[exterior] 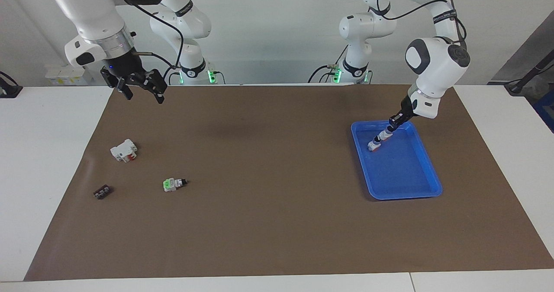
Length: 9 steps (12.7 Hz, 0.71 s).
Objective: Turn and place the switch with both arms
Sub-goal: 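Open the left gripper and withdraw it from the tray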
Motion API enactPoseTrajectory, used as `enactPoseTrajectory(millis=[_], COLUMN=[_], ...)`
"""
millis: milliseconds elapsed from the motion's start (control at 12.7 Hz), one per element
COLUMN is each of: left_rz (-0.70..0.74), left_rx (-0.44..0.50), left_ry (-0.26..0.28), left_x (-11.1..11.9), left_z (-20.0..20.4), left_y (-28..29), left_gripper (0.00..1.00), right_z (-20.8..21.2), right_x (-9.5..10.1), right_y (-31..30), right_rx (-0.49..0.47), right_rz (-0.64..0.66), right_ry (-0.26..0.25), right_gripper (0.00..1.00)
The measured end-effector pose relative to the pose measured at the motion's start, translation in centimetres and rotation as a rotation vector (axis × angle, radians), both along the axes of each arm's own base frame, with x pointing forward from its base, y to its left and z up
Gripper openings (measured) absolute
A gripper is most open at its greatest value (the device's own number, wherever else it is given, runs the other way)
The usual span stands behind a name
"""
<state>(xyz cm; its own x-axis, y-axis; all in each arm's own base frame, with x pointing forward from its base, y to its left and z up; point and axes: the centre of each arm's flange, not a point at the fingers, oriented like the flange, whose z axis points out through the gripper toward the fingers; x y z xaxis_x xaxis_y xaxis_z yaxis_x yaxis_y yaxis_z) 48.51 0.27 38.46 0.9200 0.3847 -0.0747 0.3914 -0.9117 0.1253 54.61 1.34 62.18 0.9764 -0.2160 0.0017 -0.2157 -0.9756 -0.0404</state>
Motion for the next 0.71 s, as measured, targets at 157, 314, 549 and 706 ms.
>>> enactPoseTrajectory(millis=[157, 314, 549, 706], left_rz=[-0.087, -0.150, -0.214, -0.313], left_rx=[0.000, 0.001, 0.014, 0.031], left_ry=[-0.020, -0.050, -0.142, -0.229], left_x=[0.1, 0.5, 1.5, 1.8], left_z=[0.0, 0.7, 4.7, 9.3], left_y=[0.0, 0.0, 0.0, -0.1], left_gripper=[0.32, 0.58, 0.73, 0.82], right_z=[-0.1, -0.1, -0.5, -0.9], right_x=[0.0, 0.0, -0.1, -0.3], right_y=[-1.6, -2.7, -3.0, -3.7], right_rx=[0.003, 0.003, 0.004, 0.005], right_rz=[0.017, 0.054, 0.066, 0.053], right_ry=[0.001, -0.001, 0.005, 0.015], right_gripper=[1.00, 1.00, 1.00, 1.00])
